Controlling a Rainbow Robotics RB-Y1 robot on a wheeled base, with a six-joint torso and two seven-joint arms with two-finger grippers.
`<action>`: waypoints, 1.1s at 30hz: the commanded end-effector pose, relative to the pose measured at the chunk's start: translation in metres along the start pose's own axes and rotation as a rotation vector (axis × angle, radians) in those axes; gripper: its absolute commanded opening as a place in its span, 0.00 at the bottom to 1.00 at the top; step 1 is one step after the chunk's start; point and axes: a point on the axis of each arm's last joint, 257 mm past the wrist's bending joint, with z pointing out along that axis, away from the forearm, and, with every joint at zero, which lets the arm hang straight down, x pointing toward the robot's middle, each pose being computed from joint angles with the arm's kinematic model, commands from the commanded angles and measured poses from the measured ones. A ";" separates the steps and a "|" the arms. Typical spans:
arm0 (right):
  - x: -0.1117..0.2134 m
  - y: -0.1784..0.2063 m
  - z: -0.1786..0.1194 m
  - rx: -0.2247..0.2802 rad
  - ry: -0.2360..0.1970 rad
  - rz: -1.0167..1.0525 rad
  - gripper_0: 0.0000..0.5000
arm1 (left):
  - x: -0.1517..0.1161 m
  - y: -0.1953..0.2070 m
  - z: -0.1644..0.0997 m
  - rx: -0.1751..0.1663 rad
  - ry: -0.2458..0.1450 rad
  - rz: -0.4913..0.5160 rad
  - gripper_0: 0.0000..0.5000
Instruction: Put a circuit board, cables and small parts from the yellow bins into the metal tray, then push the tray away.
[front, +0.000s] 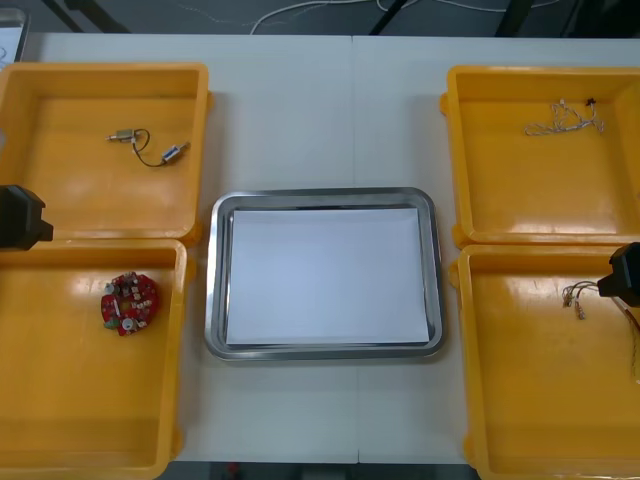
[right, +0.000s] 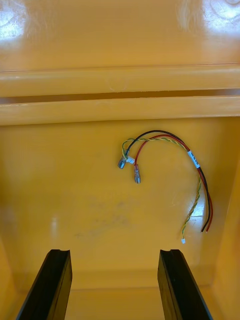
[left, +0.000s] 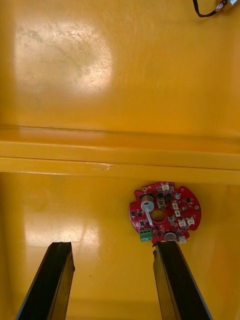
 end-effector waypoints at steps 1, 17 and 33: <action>-0.007 -0.006 -0.010 0.015 -0.042 -0.028 1.00 | -0.004 0.018 -0.013 -0.050 -0.026 0.073 0.94; -0.007 -0.006 -0.010 0.015 -0.042 -0.028 1.00 | -0.004 0.018 -0.013 -0.050 -0.026 0.073 0.94; -0.007 -0.006 -0.010 0.015 -0.042 -0.028 1.00 | -0.004 0.018 -0.013 -0.050 -0.026 0.073 0.94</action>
